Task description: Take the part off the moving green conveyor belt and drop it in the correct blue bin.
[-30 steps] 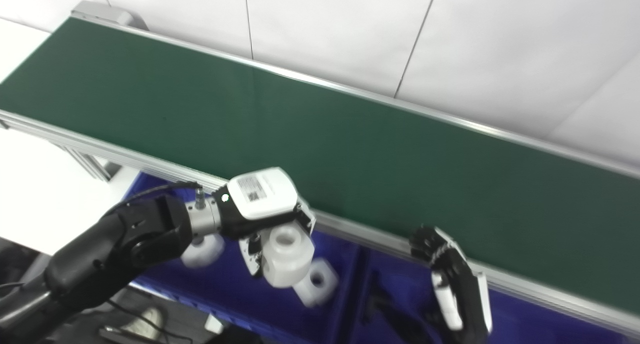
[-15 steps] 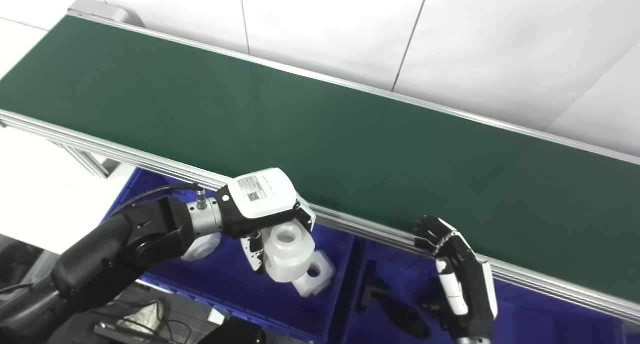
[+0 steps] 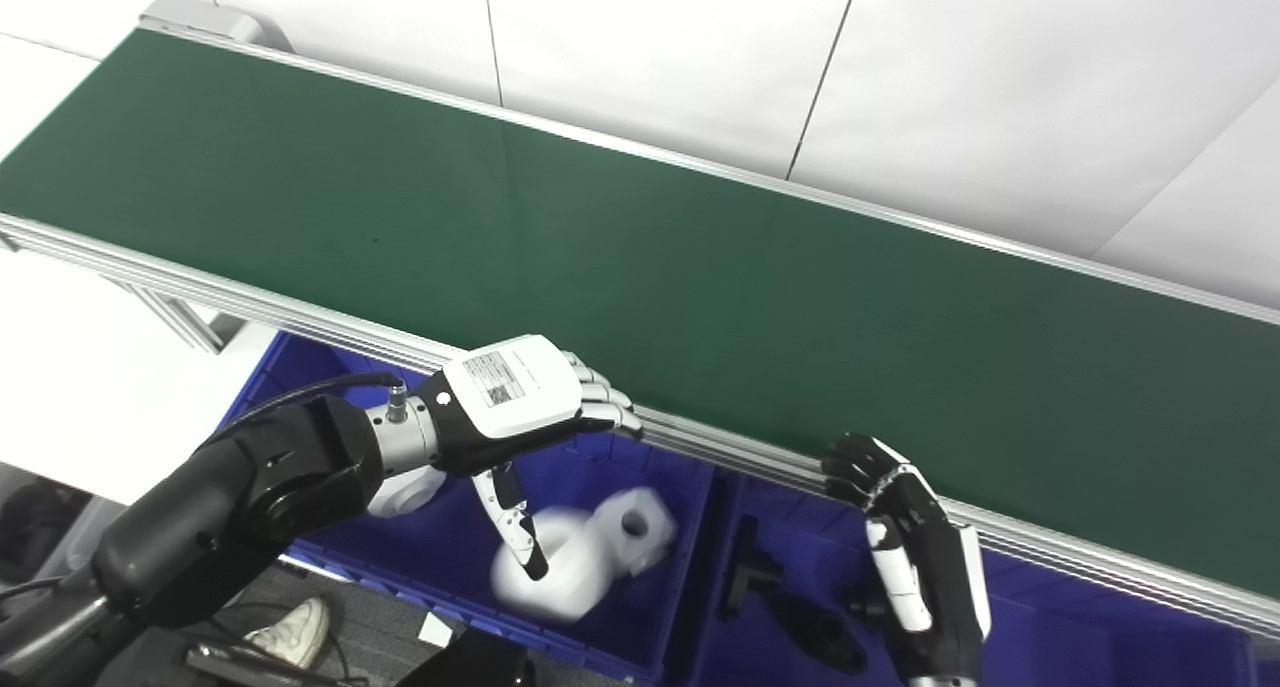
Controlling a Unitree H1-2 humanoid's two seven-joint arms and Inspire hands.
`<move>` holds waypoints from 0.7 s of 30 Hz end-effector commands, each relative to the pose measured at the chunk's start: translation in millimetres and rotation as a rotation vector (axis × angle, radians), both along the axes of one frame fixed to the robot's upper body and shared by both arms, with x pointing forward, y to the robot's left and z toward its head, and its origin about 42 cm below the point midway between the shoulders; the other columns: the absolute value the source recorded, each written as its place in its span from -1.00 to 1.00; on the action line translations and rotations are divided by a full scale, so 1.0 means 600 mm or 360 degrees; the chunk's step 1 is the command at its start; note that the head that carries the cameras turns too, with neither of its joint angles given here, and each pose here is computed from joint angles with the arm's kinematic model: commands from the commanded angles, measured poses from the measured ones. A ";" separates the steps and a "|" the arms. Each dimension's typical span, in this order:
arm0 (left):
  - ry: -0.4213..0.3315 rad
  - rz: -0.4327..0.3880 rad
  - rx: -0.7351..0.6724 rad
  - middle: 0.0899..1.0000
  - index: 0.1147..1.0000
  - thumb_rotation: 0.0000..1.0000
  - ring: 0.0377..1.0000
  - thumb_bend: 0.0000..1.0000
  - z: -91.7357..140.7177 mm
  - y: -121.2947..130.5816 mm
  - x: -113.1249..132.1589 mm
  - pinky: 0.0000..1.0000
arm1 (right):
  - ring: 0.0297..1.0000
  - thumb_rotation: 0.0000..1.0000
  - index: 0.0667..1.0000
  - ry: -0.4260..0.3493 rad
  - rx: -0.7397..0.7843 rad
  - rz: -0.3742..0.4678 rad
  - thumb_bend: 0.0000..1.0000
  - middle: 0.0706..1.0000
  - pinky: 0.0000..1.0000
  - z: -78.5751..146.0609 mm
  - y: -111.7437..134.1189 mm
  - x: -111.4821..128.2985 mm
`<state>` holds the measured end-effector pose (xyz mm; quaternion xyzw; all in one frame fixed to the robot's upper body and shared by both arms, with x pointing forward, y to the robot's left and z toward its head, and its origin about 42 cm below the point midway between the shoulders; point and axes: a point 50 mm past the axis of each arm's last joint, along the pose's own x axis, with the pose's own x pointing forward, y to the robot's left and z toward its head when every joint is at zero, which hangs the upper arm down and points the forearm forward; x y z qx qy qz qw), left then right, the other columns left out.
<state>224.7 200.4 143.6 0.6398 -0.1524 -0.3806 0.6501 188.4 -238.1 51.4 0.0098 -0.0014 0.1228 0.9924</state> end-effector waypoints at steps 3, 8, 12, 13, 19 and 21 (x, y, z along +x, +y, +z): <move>-0.0090 -0.0068 0.0021 0.79 0.76 0.45 0.73 1.00 0.022 -0.002 0.006 0.66 | 0.47 0.55 0.45 -0.0067 0.0017 0.0005 0.59 0.48 0.40 0.017 0.001 0.007; -0.0070 -0.0095 0.0040 0.84 0.82 0.54 0.78 1.00 0.026 -0.003 0.008 0.72 | 0.46 0.53 0.45 -0.0078 0.0018 0.0011 0.57 0.47 0.39 0.014 0.001 0.007; -0.0074 -0.0094 -0.0070 0.84 0.81 0.56 0.78 1.00 0.035 -0.009 0.008 0.72 | 0.45 0.56 0.45 -0.0074 0.0001 0.0008 0.57 0.46 0.38 0.014 0.003 0.007; -0.0073 -0.0085 -0.0128 0.82 0.79 0.62 0.78 1.00 0.037 -0.011 0.008 0.69 | 0.45 0.57 0.45 -0.0069 -0.0001 0.0006 0.59 0.47 0.37 0.014 0.003 0.007; 0.0072 0.0122 -0.0920 0.77 0.76 0.67 0.70 1.00 0.063 -0.055 0.008 0.57 | 0.44 0.61 0.47 -0.0100 -0.0042 0.0022 0.52 0.46 0.37 0.011 0.018 0.004; 0.0204 0.0212 -0.1234 0.75 0.73 0.60 0.69 1.00 0.069 -0.073 0.010 0.50 | 0.45 0.62 0.47 -0.0105 -0.0052 0.0028 0.52 0.47 0.39 0.010 0.028 0.003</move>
